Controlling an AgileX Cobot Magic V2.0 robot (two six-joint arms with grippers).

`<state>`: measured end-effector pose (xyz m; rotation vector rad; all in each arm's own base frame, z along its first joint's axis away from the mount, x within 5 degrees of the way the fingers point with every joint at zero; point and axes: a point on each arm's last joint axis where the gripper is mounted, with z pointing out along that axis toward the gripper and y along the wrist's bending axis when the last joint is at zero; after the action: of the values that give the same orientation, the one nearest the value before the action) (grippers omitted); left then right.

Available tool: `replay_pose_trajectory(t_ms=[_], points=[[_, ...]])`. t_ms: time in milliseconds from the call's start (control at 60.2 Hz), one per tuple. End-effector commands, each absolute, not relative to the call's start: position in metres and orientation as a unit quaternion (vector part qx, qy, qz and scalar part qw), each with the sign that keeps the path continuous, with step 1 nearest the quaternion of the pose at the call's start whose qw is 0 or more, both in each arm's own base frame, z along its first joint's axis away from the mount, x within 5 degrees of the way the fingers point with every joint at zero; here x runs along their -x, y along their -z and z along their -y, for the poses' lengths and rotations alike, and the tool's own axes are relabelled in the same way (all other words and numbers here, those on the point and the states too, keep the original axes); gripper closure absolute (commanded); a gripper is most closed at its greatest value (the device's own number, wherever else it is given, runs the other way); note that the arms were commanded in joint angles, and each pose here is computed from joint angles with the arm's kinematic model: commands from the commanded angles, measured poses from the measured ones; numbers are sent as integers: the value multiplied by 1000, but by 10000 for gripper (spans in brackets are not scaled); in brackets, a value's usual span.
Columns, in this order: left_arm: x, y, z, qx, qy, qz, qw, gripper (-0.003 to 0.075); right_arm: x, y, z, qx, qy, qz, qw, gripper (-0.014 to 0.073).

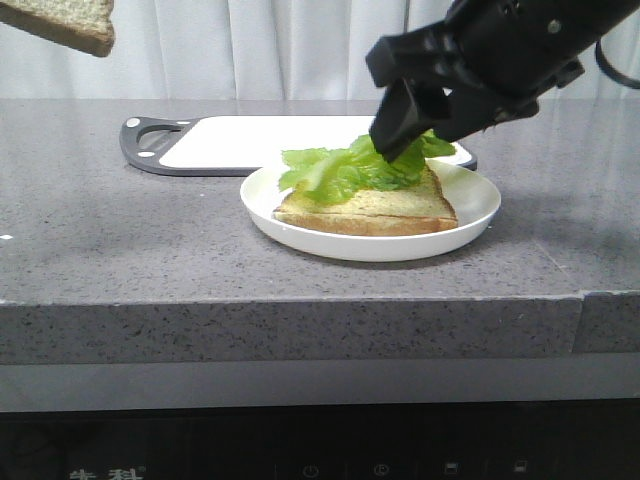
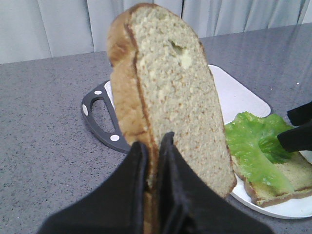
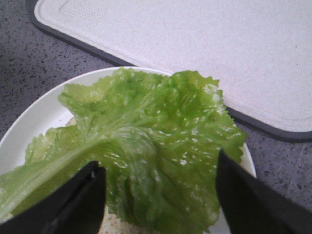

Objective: Left arm grabs bread, right arm adds lettuce
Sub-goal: 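Carry the lettuce onto the bottom bread slice and release it, then lower the held bread slice with the left gripper onto the lettuce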

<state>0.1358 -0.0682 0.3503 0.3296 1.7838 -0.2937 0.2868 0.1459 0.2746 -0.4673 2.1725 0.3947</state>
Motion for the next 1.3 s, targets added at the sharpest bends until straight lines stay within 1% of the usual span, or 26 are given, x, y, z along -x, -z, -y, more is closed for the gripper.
replay_pose_trajectory(t_ms=[0, 199, 249, 299, 365, 382, 432, 498, 548, 615, 664, 847, 930, 1030, 1146, 1179, 1229, 1246, 1262, 1279], points=[[-134, -366, 71, -145, 152, -742, 637, 741, -280, -309, -141, 176, -168, -839, 487, -37], [-134, -366, 71, -145, 152, -742, 637, 741, -254, -339, -131, 191, -176, -821, 508, -32], [-134, -366, 71, -145, 152, -742, 637, 741, -246, -345, -128, 194, -178, -817, 513, -4], [-135, -365, 71, -145, 150, -745, 634, 741, -237, -349, -123, 193, -180, -811, 523, 65], [-138, -362, 73, -145, 148, -751, 627, 741, -226, -351, -117, 189, -180, -804, 534, 207], [-138, -362, 73, -145, 148, -752, 626, 741, -223, -351, -116, 189, -180, -802, 538, 243], [-141, -359, 75, -140, 152, -759, 617, 741, -212, -352, -110, 186, -180, -795, 549, 390], [-147, -355, 79, -137, 156, -770, 604, 741, -198, -352, -103, 184, -181, -788, 559, 531], [-151, -353, 82, -132, 161, -776, 595, 741, -186, -353, -97, 182, -182, -780, 570, 601], [-157, -351, 87, -127, 167, -784, 584, 741, -171, -353, -90, 181, -184, -772, 580, 667], [-163, -351, 92, -120, 175, -791, 574, 741, -161, -351, -86, 183, -184, -767, 587, 663], [-192, -358, 113, -89, 206, -808, 544, 741, -117, -353, -63, 202, -163, -723, 641, 657], [-205, -363, 127, -61, 245, -813, 524, 740, -100, -353, -55, 207, -156, -705, 660, 657], [-215, -373, 146, -58, 290, -812, 504, 740, -87, -349, -48, 214, -147, -694, 672, 657], [-223, -381, 170, -77, 342, -813, 464, 740, -80, -343, -46, 218, -147, -694, 670, 657], [-225, -382, 176, -99, 350, -815, 451, 740, -80, -341, -46, 219, -147, -696, 668, 657], [-230, -381, 183, -111, 376, -822, 414, 740, -80, -341, -46, 220, -147, -697, 667, 657], [-231, -383, 185, -124, 380, -820, 410, 740, -80, -341, -46, 220, -147, -697, 666, 657], [-233, -381, 187, -124, 394, -822, 392, 740, -80, -341, -46, 220, -147, -697, 666, 657], [-234, -382, 189, -136, 399, -819, 388, 740, -80, -341, -46, 220, -147, -697, 666, 657]])
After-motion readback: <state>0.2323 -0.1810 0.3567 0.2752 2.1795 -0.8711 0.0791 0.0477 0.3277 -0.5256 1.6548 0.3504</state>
